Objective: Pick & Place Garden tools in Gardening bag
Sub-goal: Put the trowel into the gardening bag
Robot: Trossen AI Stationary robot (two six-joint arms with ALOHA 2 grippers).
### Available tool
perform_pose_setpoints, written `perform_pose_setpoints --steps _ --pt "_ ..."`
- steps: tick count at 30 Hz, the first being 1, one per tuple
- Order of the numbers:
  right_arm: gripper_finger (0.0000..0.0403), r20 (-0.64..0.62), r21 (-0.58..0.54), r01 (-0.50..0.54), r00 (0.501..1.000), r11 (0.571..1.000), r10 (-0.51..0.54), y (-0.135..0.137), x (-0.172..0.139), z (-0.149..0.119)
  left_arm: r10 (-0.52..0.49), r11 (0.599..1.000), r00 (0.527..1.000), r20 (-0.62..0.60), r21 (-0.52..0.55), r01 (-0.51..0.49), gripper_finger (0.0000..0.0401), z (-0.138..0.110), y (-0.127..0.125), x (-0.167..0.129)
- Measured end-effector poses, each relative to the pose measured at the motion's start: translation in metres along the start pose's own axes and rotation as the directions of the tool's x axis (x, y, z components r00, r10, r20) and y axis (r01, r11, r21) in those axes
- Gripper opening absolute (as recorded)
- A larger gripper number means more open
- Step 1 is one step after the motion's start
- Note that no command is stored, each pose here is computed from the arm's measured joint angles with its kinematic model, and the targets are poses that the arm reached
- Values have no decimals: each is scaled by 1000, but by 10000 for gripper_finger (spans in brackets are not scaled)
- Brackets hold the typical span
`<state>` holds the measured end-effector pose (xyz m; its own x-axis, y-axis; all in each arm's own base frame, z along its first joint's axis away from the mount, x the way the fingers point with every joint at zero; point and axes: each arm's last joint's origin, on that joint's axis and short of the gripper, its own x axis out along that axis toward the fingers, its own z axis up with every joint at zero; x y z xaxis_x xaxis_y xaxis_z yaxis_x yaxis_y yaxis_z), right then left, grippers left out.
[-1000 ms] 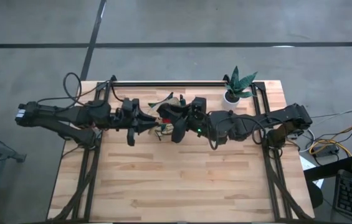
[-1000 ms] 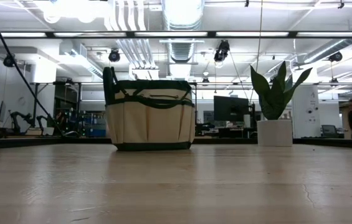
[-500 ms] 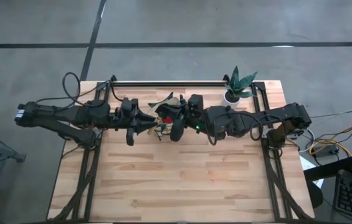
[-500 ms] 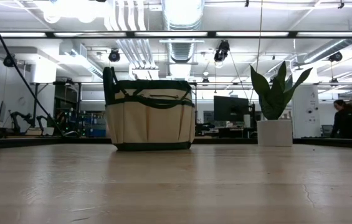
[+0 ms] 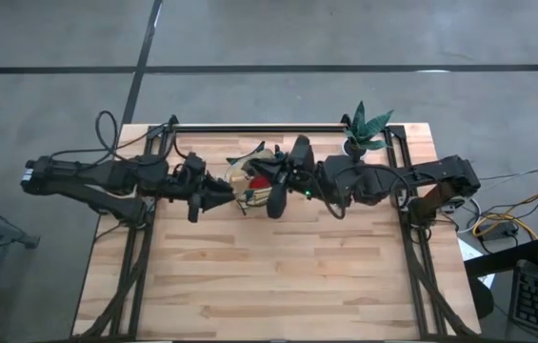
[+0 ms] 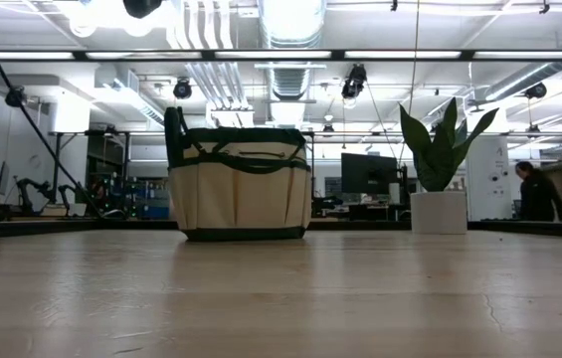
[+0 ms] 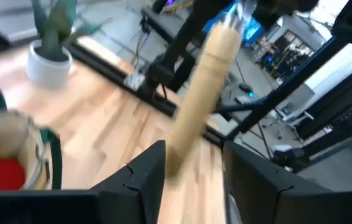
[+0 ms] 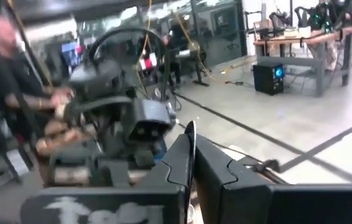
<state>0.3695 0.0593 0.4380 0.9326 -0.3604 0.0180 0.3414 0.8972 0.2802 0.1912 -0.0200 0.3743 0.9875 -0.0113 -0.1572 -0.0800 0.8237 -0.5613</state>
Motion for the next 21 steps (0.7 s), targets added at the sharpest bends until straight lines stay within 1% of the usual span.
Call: perform_pose_setpoints --steps 3,7,12,14,18,21 --pt "8 -77 -97 -19 997 995 12 -3 -7 -1 -1 998 999 -32 -63 -1 178 -2 2 -8" --pt "8 -217 -207 -79 976 975 33 -6 -10 -13 17 980 1000 -21 -200 -21 185 -1 3 -17" --pt "8 -318 -318 -183 945 930 77 -8 -9 -30 45 971 998 52 -235 -31 186 5 3 -28" --pt "8 -350 -339 -209 933 917 83 -12 -7 -40 65 965 995 75 -260 -43 186 6 3 -31" --pt "8 -418 -341 -228 906 912 70 -27 0 -67 91 954 989 115 -296 -53 186 8 4 -35" --pt "8 -366 -373 -230 927 899 85 -33 5 -82 97 950 988 123 -308 -55 186 9 4 -35"
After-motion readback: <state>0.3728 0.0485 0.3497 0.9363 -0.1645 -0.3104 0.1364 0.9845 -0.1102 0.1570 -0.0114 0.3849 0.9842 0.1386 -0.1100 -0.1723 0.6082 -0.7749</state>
